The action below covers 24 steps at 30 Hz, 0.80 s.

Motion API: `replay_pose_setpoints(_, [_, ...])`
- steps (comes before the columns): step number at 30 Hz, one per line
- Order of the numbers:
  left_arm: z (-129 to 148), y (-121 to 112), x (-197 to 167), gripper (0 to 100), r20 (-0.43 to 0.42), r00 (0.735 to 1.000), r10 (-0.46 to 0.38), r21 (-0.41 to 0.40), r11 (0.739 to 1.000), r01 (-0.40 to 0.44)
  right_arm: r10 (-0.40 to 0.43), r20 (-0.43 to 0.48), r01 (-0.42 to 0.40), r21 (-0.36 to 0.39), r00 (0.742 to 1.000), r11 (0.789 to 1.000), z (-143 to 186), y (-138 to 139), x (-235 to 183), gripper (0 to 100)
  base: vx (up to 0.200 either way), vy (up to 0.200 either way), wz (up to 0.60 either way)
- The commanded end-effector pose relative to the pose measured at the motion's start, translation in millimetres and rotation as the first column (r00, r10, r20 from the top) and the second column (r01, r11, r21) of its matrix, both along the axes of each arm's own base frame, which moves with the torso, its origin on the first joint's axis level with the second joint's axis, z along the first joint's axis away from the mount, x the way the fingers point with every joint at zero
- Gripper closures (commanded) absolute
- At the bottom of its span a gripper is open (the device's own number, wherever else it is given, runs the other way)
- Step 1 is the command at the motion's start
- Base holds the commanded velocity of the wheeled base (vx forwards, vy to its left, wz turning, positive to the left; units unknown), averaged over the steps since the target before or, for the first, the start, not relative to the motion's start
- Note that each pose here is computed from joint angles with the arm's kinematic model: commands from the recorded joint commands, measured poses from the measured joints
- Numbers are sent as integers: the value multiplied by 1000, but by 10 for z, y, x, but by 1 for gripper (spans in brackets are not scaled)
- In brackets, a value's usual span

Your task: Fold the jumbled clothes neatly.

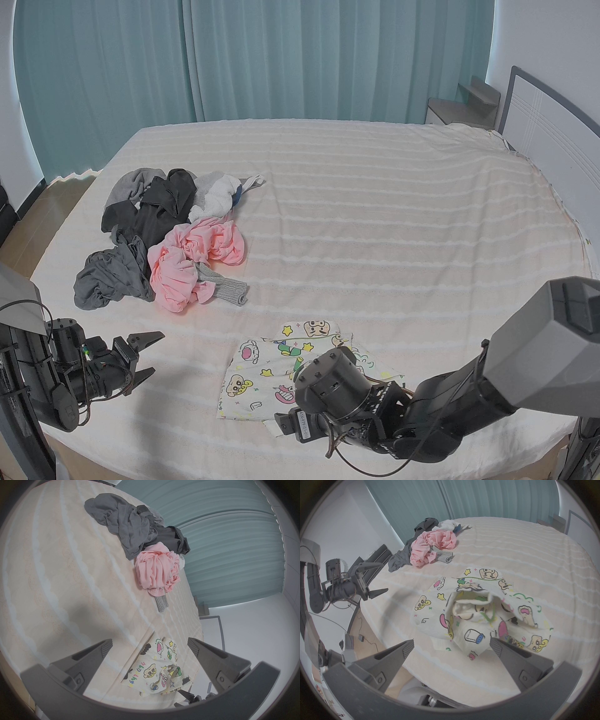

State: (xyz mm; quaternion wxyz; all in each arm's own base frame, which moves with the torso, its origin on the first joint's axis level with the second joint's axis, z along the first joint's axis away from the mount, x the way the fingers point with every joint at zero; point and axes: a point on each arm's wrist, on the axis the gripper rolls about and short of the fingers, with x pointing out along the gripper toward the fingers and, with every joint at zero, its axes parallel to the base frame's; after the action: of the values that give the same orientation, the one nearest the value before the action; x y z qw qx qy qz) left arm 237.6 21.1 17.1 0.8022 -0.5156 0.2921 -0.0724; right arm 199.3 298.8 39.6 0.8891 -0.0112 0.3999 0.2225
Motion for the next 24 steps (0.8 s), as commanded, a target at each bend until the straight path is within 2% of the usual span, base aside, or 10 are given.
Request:
replay_pose_setpoints(1, [-1, 5, 9, 0, 11, 1000, 2, 2, 1000, -2, -29, -5, 29, 11, 1000, 1000, -134, 163, 88, 0, 0, 0, 0])
replay_pose_setpoints(9, [-10, 2, 13, 0, 8, 1000, 0, 1, 1000, 0, -110, 32, 109, 26, 993, 994, -229, 315, 217, 0, 0, 0, 0])
replay_pose_setpoints(16, [-12, 1, 10, 0, 7, 1000, 0, 2, 1000, 0, -157, 44, 157, 8, 987, 988, -300, 266, 338, 0, 0, 0, 0])
replay_pose_setpoints(17, [-12, 5, 9, 0, 7, 1000, 1, 2, 1000, -1, -160, 45, 160, 10, 986, 987, -304, 265, 345, 100, 0, 0, 0])
replay_pose_setpoints(24, [-18, 2, 14, 0, 5, 1000, 0, 2, 1000, 0, -167, 50, 167, 13, 985, 986, -261, 229, 357, 100, 0, 0, 0])
